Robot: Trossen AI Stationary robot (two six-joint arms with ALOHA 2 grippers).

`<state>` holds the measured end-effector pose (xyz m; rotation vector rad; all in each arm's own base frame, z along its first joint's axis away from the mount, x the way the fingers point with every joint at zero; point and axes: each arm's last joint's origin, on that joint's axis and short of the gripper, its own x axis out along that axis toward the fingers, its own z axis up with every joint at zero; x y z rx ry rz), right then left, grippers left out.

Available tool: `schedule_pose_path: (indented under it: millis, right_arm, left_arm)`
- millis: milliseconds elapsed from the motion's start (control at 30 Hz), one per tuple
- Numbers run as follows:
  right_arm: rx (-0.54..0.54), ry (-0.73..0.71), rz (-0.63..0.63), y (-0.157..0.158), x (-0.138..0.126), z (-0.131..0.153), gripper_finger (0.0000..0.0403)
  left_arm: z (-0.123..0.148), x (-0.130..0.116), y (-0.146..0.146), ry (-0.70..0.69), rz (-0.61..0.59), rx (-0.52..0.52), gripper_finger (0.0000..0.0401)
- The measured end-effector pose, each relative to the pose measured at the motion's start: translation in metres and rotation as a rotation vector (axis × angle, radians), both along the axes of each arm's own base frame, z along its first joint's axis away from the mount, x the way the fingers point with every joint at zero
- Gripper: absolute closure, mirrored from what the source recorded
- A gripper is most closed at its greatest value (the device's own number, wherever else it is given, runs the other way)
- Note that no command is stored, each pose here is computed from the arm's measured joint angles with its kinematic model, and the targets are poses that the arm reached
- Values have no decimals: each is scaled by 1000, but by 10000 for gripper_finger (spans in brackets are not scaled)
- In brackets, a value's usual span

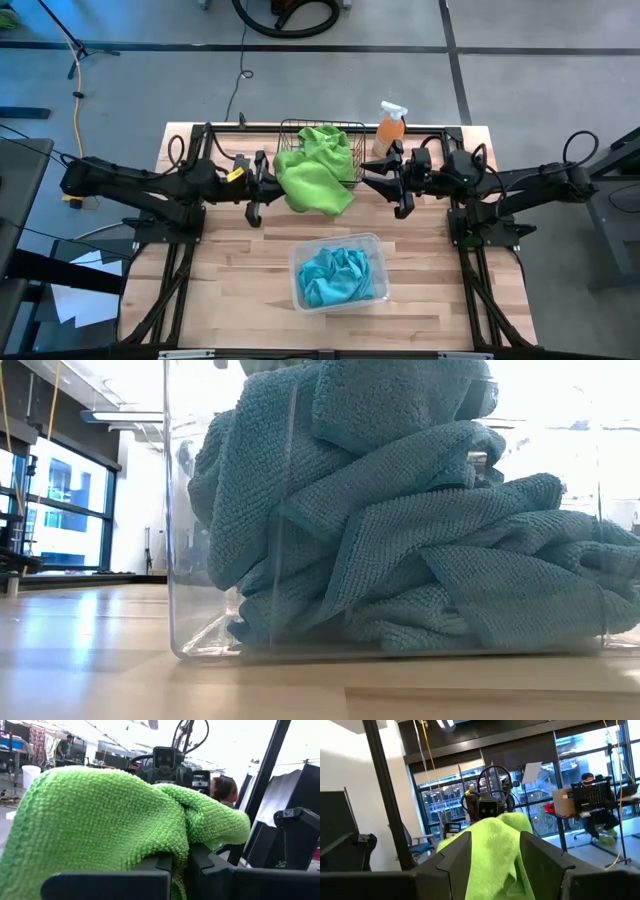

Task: Sort microfiber towel by color & place in baskets
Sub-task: Put the green towel into the wire basket

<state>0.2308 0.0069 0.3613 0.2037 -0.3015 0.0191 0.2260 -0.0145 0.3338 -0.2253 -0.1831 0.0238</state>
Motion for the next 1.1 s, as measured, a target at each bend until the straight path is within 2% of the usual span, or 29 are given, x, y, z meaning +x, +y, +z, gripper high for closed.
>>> schedule_pose_path:
  millis: [433, 833, 1100]
  right_arm:
    - [-69, 35, -18, 0, 1, -3, 240]
    - [-70, 47, -18, 0, 1, -4, 240]
    - [-70, 47, -19, 0, 1, -4, 240]
  left_arm:
    - [0, 0, 0, 0, 6, -3, 401]
    - [0, 0, 1, -1, 13, -11, 401]
    - [1, 0, 14, -12, 48, 2, 401]
